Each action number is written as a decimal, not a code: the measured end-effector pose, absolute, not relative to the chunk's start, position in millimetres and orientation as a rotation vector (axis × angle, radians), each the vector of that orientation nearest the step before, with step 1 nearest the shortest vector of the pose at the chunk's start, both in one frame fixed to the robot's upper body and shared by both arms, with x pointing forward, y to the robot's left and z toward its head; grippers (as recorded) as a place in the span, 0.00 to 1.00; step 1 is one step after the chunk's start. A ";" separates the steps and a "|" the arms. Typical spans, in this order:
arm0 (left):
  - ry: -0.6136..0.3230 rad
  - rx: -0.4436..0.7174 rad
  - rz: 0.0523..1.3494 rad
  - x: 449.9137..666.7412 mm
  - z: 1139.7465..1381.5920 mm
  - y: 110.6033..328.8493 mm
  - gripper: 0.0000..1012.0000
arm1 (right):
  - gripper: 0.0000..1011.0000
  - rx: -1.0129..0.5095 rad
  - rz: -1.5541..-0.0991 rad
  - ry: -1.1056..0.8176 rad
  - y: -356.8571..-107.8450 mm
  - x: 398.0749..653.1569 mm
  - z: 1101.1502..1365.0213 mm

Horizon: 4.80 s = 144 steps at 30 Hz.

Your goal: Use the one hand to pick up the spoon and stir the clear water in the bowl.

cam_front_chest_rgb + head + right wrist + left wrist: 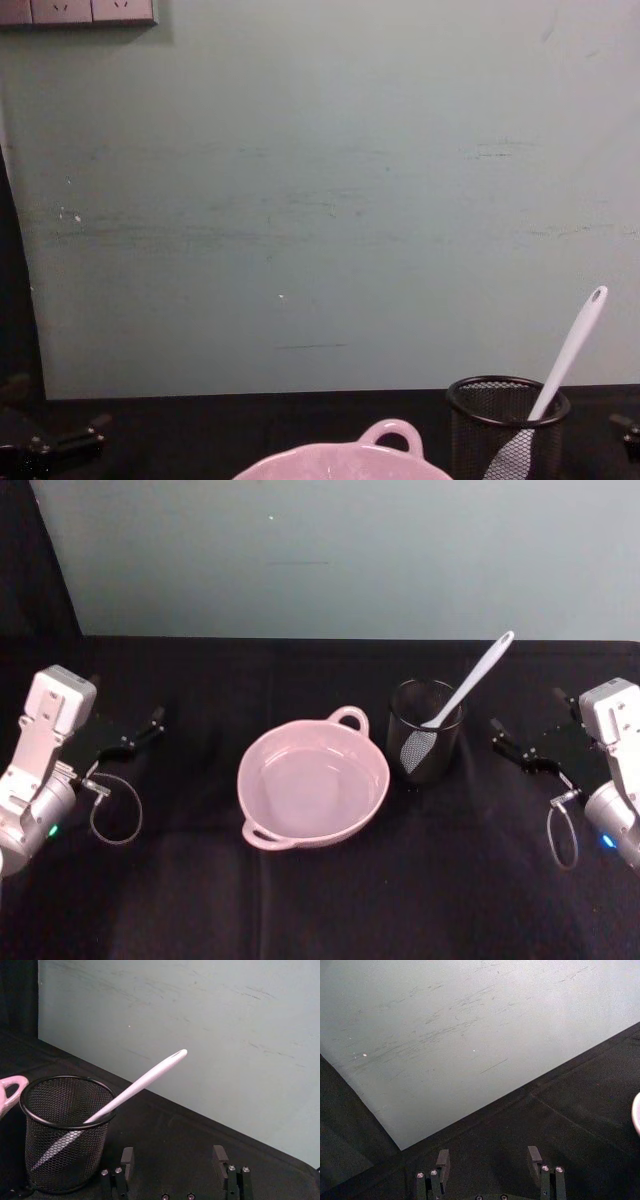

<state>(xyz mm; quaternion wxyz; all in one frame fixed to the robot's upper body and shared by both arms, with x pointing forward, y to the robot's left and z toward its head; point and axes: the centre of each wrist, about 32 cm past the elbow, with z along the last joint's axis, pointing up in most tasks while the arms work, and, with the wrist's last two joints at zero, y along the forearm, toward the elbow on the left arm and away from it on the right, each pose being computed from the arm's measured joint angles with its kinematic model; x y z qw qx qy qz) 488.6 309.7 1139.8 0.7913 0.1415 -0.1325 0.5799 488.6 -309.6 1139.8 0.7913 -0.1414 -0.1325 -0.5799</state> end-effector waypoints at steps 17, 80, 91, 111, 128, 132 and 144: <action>-0.285 0.304 1.248 488.6 1139.8 309.6 1.00 | 0.99 -0.304 -1.248 -0.285 -309.7 488.6 1139.8; -0.285 0.304 1.248 488.6 1139.8 309.7 1.00 | 0.99 -0.290 -1.240 -0.277 -310.1 481.4 1155.6; -0.285 0.304 1.248 488.6 1139.8 309.7 1.00 | 0.99 -0.165 -1.190 -0.097 -317.7 467.1 1191.9; -0.285 0.304 1.248 488.6 1139.8 309.7 1.00 | 0.99 0.117 -1.109 0.516 -308.1 489.4 1220.4; -0.285 0.304 1.248 488.6 1139.8 309.7 1.00 | 0.99 0.181 -1.127 0.508 -286.3 506.8 1211.2; -0.285 0.304 1.248 488.6 1139.8 309.7 1.00 | 0.99 0.186 -1.138 0.496 -282.7 508.2 1208.8; -0.285 0.304 1.248 488.6 1139.8 309.7 1.00 | 0.99 0.199 -1.174 0.502 -278.5 510.0 1200.8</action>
